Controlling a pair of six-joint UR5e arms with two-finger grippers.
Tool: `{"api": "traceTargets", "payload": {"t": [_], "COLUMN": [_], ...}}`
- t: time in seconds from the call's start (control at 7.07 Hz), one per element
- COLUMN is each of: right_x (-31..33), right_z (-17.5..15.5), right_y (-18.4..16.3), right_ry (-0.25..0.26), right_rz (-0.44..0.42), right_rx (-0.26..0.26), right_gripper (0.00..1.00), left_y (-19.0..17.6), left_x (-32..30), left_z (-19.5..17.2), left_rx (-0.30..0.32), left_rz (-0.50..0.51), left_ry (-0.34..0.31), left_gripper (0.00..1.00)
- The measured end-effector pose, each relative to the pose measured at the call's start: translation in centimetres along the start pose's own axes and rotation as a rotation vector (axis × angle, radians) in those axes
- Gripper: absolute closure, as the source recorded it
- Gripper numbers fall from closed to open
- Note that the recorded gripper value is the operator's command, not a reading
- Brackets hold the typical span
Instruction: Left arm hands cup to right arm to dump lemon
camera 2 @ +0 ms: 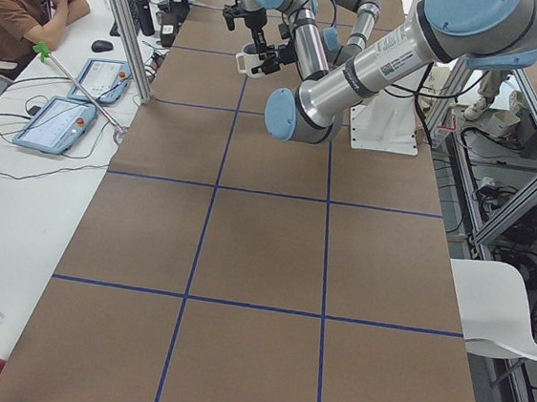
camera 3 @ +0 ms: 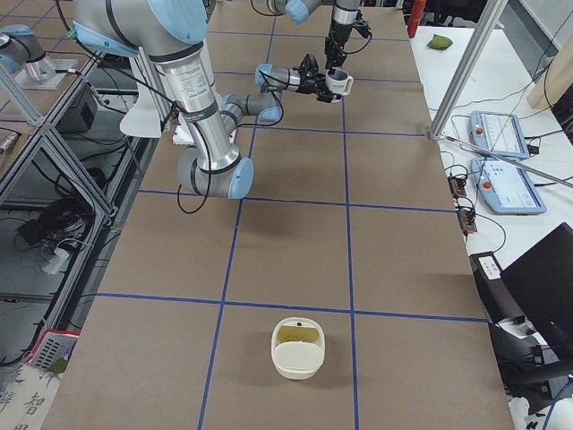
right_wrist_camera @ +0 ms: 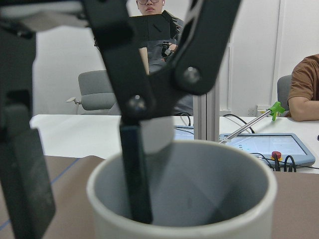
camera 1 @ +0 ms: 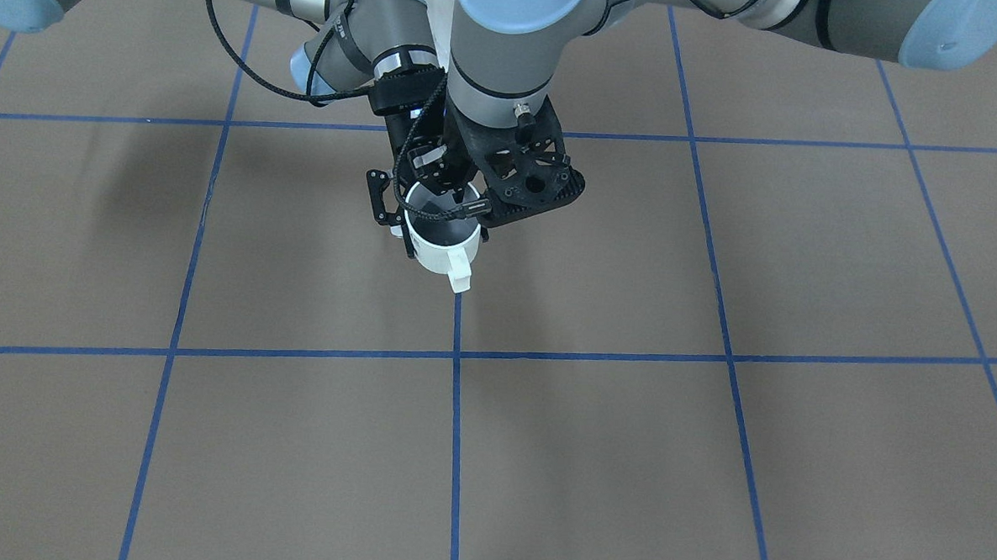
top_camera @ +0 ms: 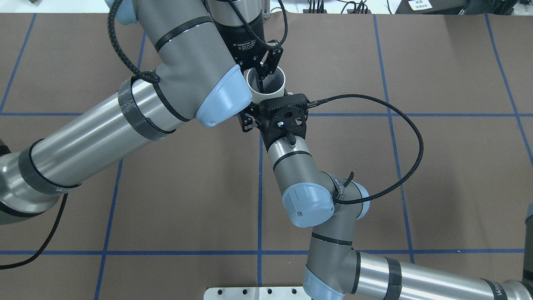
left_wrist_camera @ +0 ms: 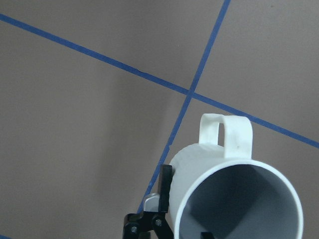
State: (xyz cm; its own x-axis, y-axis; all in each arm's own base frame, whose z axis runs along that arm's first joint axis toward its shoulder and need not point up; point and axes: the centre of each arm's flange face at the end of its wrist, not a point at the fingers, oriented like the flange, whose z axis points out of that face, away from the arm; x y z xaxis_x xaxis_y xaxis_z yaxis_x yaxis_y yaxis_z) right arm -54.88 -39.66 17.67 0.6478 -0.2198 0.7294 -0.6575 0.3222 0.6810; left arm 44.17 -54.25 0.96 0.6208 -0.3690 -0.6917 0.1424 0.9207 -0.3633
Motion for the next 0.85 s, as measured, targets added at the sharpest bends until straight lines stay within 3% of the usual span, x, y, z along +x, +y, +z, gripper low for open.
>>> {"api": "traceTargets", "payload": {"t": [0.42, 0.71, 0.85], "right_x": [0.25, 0.03, -0.03], "right_z": [-0.67, -0.80, -0.83], "right_y": [0.18, 0.05, 0.02], "right_ry": [-0.019, -0.024, -0.025], "right_rz": [0.019, 0.024, 0.025], "right_rx": [0.005, 0.007, 0.008], "right_gripper": [0.33, 0.33, 0.23], "left_y": [-0.01, 0.02, 0.10], "left_x": [0.00, 0.03, 0.08], "left_z": [0.00, -0.03, -0.05], "left_rx": [0.001, 0.001, 0.000], "left_rz": [0.000, -0.001, 0.000], "left_ry": [0.000, 0.000, 0.001], "left_gripper": [0.59, 0.89, 1.00]}}
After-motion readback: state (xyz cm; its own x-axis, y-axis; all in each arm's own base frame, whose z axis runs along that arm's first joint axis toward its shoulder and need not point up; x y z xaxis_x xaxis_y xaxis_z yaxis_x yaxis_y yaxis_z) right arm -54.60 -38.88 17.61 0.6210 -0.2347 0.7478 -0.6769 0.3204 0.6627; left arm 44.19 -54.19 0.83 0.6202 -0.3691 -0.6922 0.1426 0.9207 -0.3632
